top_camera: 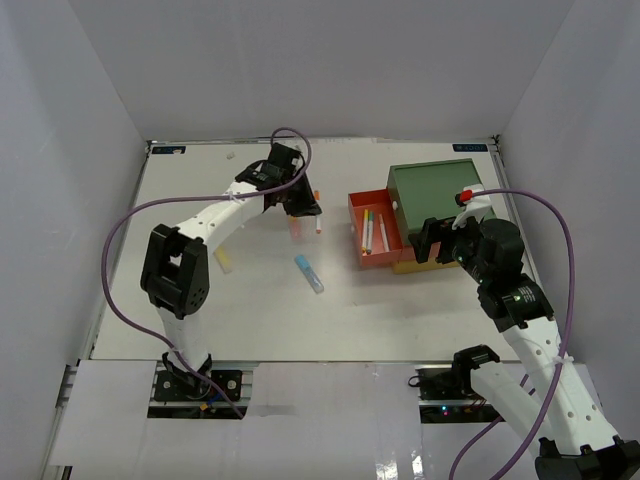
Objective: Sort the stationery into containers
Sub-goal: Pick up the pen from the center of the board, then place the pen in the drawer.
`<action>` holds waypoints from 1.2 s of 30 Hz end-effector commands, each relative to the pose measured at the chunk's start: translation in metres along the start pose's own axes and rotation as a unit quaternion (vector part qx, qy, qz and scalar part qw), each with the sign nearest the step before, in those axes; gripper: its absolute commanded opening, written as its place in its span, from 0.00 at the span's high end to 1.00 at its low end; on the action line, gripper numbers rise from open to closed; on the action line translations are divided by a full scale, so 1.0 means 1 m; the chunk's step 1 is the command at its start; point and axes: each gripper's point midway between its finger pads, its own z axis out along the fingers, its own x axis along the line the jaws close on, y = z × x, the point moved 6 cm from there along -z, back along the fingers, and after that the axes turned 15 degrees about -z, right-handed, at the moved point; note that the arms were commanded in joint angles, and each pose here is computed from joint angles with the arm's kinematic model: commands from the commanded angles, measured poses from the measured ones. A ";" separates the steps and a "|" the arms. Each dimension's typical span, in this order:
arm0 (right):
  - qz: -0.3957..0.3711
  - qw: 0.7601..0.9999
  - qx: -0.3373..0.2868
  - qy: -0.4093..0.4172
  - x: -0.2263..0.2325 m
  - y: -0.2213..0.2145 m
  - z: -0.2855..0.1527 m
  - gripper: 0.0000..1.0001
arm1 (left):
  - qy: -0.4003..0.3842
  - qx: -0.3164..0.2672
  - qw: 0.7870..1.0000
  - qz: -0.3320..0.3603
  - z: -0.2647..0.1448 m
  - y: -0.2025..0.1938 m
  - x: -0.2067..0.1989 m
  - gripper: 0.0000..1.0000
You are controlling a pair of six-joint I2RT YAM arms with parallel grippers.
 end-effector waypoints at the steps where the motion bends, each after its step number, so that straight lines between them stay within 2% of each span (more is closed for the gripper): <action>1: -0.001 1.000 -0.029 -0.005 -0.002 0.012 -0.002 0.10 | -0.120 0.021 0.993 -0.013 -0.041 -0.013 -0.064 0.89; 6: 0.001 1.000 -0.028 -0.004 -0.001 0.012 -0.002 0.10 | -0.177 0.033 0.984 -0.013 -0.050 -0.036 -0.111 0.84; 12: 0.002 1.000 -0.030 -0.005 -0.001 0.014 -0.003 0.10 | -0.190 0.066 0.979 -0.006 -0.035 -0.059 -0.136 0.76; 19: 0.003 1.000 -0.027 -0.003 -0.001 0.014 -0.002 0.10 | -0.204 0.091 0.975 0.019 -0.023 -0.087 -0.158 0.59; 23: 0.003 1.000 -0.019 0.003 0.000 0.015 0.000 0.10 | -0.203 0.075 0.976 0.028 -0.026 -0.084 -0.158 0.44; 27: 0.000 1.000 -0.016 0.006 -0.001 0.020 0.002 0.10 | -0.207 0.046 0.976 0.047 -0.041 -0.077 -0.158 0.35; 31: -0.003 1.000 -0.016 0.014 -0.002 0.035 0.003 0.10 | -0.214 0.001 0.974 0.068 -0.071 -0.061 -0.153 0.32; 36: -0.006 0.999 -0.027 0.019 -0.004 0.052 0.006 0.10 | -0.181 -0.047 0.978 0.092 -0.085 -0.037 -0.113 0.34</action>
